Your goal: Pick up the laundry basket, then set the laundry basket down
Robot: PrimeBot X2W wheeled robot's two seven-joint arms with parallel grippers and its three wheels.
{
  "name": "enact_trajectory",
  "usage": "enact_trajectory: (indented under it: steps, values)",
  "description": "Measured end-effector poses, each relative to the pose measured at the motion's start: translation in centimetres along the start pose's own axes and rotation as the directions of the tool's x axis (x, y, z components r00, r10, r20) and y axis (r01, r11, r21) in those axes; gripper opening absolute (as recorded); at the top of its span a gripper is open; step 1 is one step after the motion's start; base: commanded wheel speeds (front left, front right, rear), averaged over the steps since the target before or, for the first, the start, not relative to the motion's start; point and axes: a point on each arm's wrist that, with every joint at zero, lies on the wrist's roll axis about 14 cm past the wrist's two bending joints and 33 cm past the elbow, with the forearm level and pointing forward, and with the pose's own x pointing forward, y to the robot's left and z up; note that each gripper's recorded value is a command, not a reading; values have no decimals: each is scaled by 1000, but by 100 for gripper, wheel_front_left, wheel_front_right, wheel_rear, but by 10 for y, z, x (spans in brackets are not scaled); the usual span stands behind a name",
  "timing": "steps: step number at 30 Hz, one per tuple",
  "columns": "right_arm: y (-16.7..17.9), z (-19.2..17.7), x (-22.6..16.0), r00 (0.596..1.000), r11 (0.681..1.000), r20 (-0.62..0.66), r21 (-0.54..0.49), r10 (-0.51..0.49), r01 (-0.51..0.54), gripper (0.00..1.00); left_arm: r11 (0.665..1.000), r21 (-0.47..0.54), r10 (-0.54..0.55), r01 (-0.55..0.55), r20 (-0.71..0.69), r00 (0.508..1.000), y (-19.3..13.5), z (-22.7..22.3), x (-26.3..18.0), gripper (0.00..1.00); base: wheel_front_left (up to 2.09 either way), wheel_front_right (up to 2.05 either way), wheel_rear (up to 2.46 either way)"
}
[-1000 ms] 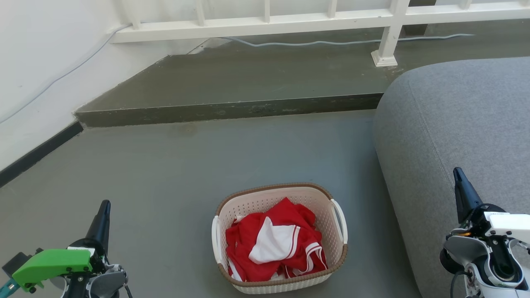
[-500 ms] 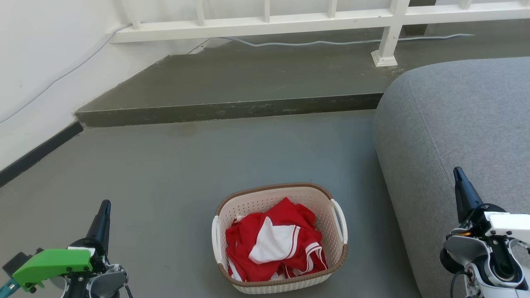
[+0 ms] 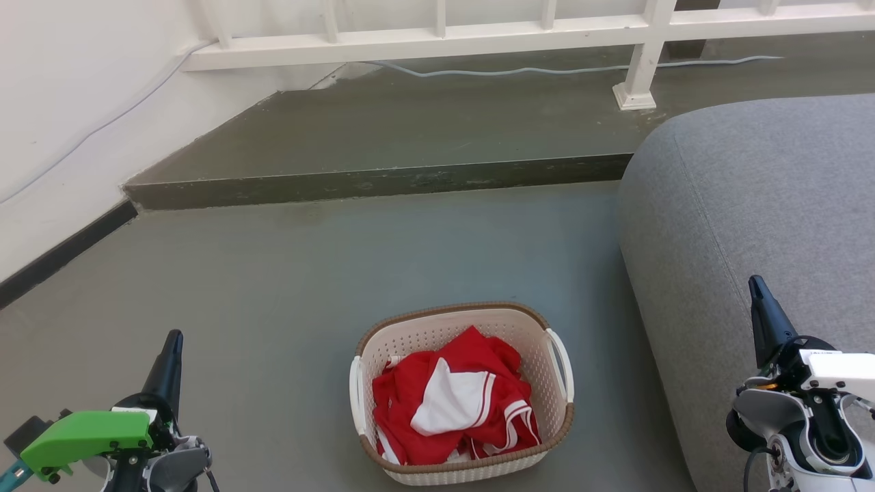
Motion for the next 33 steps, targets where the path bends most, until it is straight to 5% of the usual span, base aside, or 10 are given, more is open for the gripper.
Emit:
enact_trajectory:
  steps: [33]
  values:
    - [0,0,0,1000,1000,0,1,1,-1,0,1000,0,-2,2,0,1000,-1,0,0,0,0,0,0]
